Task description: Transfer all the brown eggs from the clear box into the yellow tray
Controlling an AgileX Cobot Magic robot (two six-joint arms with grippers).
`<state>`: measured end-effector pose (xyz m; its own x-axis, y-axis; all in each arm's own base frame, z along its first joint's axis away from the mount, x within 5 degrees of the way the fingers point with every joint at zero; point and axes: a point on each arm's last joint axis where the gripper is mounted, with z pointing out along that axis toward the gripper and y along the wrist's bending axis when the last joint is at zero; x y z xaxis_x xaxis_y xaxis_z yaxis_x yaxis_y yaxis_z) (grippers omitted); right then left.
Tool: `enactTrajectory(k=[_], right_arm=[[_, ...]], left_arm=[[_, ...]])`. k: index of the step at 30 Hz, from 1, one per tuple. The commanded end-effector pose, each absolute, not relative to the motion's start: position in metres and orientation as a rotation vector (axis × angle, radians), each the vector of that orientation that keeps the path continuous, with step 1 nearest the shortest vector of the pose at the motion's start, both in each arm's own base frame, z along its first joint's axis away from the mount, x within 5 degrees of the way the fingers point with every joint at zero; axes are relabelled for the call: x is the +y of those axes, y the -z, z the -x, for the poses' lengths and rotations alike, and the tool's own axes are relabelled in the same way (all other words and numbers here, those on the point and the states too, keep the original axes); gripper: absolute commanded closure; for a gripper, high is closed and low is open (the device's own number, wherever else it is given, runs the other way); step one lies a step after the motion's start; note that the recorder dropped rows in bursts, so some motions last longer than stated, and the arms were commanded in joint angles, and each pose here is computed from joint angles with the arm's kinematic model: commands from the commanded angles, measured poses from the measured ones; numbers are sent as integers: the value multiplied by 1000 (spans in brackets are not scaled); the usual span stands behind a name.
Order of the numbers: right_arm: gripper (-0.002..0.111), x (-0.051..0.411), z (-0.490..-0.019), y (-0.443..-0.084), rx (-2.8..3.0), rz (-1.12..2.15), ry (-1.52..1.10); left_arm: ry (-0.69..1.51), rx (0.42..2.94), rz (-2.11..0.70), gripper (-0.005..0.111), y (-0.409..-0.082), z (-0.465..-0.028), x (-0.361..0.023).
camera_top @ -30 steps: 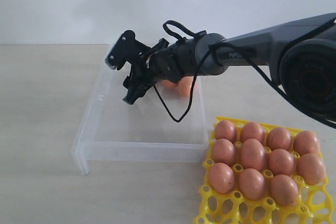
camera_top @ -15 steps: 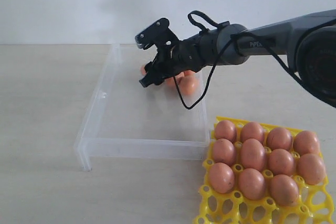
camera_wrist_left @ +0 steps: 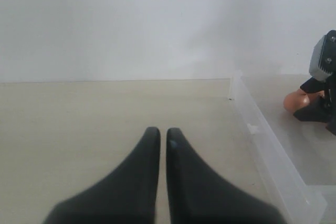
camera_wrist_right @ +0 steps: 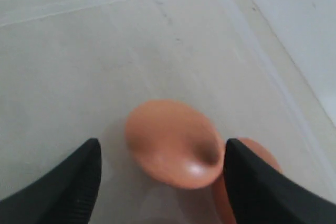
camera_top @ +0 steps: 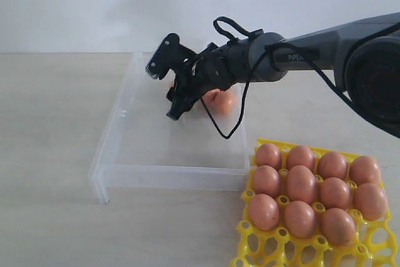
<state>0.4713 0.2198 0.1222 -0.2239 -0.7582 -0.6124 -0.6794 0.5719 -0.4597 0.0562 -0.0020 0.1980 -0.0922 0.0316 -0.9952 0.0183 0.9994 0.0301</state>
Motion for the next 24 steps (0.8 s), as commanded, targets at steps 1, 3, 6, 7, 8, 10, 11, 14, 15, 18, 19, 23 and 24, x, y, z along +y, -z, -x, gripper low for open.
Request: enactTrajectory(k=[1, 3, 6, 7, 8, 10, 11, 14, 15, 18, 19, 23, 24], right_arm=[[49, 236, -462, -126, 1832, 1379, 200], [49, 238, -462, -127, 1813, 1381, 204], [49, 238, -464, -127, 1798, 1368, 206], [49, 237, -465, -128, 1795, 1365, 207], [49, 236, -465, -128, 1793, 1360, 208], [49, 236, -467, -130, 1777, 1348, 210], [49, 237, -467, -130, 1774, 1331, 204], [49, 239, -470, -136, 1936, 899, -43], [49, 239, -471, -137, 1961, 813, -92], [49, 239, -471, -137, 1956, 825, -85], [49, 240, -471, -138, 1933, 848, -67], [49, 239, -472, -135, 1906, 891, -36], [49, 240, -472, -133, 1907, 891, -36]], left_arm=[[-10, 1661, -42, 103, -197, -56, -2], [-10, 1661, -42, 103, -197, -56, -2], [-10, 1661, -42, 103, -197, -56, -2], [-10, 1661, -42, 103, -197, -56, -2], [-10, 1661, -42, 103, -197, -56, -2], [-10, 1661, -42, 103, -197, -56, -2], [-10, 1661, -42, 103, -197, -56, -2], [-10, 1661, -42, 103, -197, -56, -2], [-10, 1661, -42, 103, -197, -56, -2], [-10, 1661, -42, 103, -197, -56, -2], [-10, 1661, -42, 103, -197, -56, -2], [-10, 1661, -42, 103, -197, -56, -2], [-10, 1661, -42, 103, -197, -56, -2]])
